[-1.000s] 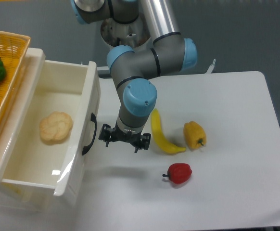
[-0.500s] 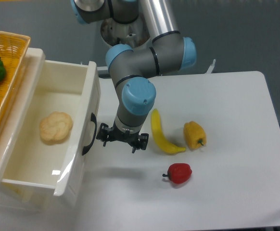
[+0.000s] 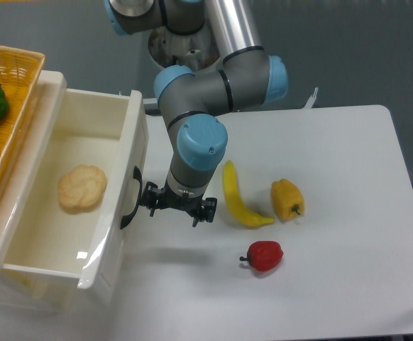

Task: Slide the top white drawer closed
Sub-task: 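Push the white drawer front inward with the gripper until shut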

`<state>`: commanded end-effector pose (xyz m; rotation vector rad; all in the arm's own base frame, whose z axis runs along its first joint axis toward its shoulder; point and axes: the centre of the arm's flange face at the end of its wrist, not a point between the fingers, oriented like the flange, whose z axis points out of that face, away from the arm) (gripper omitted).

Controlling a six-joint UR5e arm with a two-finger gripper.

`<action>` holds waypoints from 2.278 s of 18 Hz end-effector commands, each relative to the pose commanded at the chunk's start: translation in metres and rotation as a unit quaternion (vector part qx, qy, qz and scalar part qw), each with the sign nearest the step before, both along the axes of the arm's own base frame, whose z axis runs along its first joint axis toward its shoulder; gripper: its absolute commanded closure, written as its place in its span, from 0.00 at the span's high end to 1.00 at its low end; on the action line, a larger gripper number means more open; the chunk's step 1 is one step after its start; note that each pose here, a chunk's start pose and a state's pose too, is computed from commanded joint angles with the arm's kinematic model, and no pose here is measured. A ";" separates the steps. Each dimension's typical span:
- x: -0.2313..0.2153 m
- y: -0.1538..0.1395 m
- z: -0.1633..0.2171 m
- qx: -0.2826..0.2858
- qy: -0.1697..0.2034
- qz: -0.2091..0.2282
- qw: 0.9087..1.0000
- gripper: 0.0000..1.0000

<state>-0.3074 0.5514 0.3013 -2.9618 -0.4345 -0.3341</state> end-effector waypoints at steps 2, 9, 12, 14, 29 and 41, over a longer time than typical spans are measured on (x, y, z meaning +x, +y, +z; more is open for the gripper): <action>0.001 0.001 0.002 0.002 0.001 -0.001 1.000 1.00; 0.014 0.010 0.008 0.012 -0.002 -0.012 1.000 1.00; 0.021 0.013 0.009 0.012 -0.001 -0.018 1.000 1.00; 0.023 0.014 0.008 0.012 -0.002 -0.020 1.000 1.00; 0.066 0.036 0.013 0.017 0.001 -0.059 0.998 1.00; 0.092 0.048 0.018 0.020 0.003 -0.081 0.996 1.00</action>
